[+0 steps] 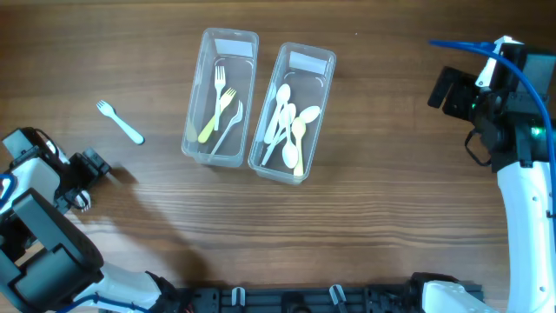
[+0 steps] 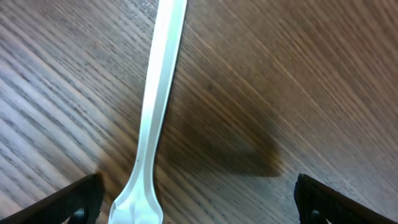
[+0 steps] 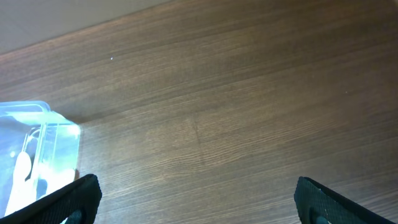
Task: Pack container
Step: 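Move the left gripper back and grasp a white fork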
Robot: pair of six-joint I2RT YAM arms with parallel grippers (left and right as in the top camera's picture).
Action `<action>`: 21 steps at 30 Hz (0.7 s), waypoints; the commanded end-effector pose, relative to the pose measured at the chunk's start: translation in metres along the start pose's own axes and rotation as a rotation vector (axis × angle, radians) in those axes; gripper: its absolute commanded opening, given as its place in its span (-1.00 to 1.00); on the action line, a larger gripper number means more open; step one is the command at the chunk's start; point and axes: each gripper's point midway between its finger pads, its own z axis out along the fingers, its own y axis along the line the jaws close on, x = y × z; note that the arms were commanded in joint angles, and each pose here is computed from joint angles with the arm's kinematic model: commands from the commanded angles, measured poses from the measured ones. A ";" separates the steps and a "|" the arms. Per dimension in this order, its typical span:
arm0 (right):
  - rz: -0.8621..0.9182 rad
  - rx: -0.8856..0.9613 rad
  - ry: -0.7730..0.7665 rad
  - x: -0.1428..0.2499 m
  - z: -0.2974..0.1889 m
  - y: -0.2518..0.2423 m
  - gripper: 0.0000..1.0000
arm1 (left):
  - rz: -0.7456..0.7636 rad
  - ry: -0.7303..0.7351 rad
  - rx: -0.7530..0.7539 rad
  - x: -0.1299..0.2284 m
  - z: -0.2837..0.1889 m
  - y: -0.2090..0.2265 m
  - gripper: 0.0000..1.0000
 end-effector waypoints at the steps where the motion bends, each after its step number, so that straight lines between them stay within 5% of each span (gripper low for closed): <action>1: -0.017 0.015 -0.011 -0.003 -0.002 -0.002 0.99 | -0.003 0.031 0.074 0.006 0.006 -0.010 0.99; 4: -0.018 0.015 -0.011 -0.003 -0.002 -0.002 0.99 | -0.003 0.030 0.074 0.006 0.007 -0.010 0.96; 9: -0.017 0.015 -0.011 -0.003 -0.002 -0.002 0.99 | -0.003 0.028 0.060 0.005 0.007 -0.008 0.04; 14: -0.017 0.015 -0.011 -0.003 -0.002 -0.002 0.99 | -0.003 0.024 0.059 0.004 0.007 -0.008 0.04; 16: -0.017 0.015 -0.011 -0.003 -0.002 -0.002 0.99 | -0.002 0.020 0.054 0.003 0.007 -0.007 0.33; 21: -0.017 0.015 -0.011 -0.003 -0.002 -0.002 0.99 | -0.021 -0.004 0.017 -0.002 0.008 -0.001 0.33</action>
